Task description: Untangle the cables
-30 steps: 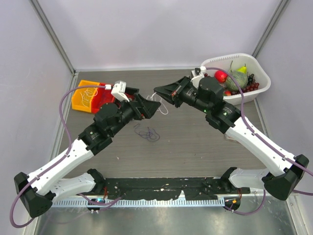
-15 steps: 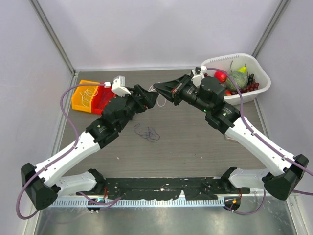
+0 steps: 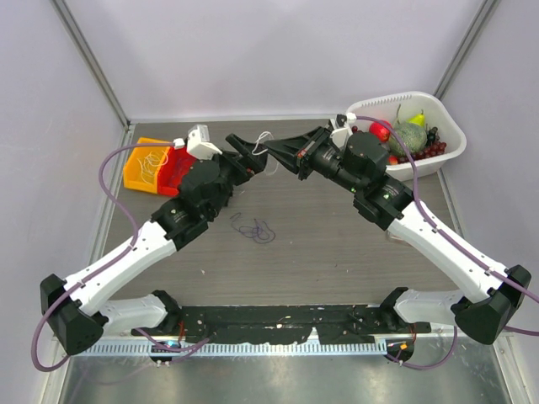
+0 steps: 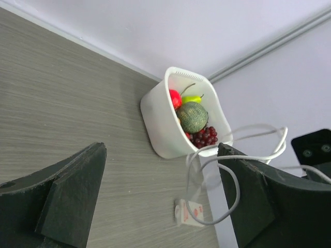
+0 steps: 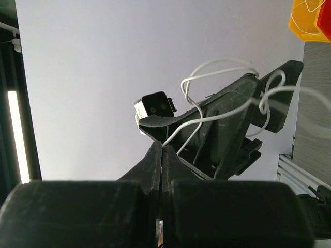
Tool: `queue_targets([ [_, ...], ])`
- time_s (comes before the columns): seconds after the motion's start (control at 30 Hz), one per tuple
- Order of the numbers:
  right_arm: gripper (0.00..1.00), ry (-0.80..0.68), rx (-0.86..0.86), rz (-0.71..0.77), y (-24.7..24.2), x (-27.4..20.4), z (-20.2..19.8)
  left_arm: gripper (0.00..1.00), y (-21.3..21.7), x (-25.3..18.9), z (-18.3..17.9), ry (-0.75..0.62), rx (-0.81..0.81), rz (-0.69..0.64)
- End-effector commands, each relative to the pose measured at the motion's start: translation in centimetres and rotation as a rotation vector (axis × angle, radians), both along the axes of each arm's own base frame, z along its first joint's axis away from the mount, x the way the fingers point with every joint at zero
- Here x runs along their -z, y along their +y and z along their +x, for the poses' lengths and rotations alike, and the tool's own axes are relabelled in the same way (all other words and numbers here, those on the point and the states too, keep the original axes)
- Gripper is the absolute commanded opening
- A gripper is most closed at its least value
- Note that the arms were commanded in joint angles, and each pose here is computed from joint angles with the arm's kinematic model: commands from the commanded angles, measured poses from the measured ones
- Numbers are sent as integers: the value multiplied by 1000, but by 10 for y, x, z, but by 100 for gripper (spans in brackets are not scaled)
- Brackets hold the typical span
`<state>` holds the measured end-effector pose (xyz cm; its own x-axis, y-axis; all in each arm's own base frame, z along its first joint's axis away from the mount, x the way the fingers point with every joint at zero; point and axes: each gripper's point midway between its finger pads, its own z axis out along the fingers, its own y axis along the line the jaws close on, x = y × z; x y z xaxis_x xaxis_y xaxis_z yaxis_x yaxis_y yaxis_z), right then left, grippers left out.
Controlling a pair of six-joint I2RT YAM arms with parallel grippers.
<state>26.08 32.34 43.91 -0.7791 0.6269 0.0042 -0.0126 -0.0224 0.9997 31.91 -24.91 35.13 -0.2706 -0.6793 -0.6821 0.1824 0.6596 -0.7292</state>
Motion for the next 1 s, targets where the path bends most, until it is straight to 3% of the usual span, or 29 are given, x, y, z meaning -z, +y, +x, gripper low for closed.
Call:
queue_targets([
  [0.0, 1, -61, -10, 67, -5, -30, -8, 92, 17, -29, 0, -56, -79, -130],
  [0.13, 1, -69, -5, 71, -6, -33, -9, 95, 24, -34, 0, -69, -103, -156],
  [0.27, 1, -120, -22, 67, -4, -49, -11, 91, 24, -5, 13, 72, -156, 43],
  [0.37, 1, -171, -1, 76, -8, -65, -11, 89, 24, 14, 14, 97, -151, 114],
  [0.67, 1, -403, 82, 93, -24, -145, -14, 88, 60, 139, 6, 303, -128, 257],
  [0.97, 1, -452, 114, 3, -26, -151, -7, 88, 84, 154, -23, 304, -15, 279],
])
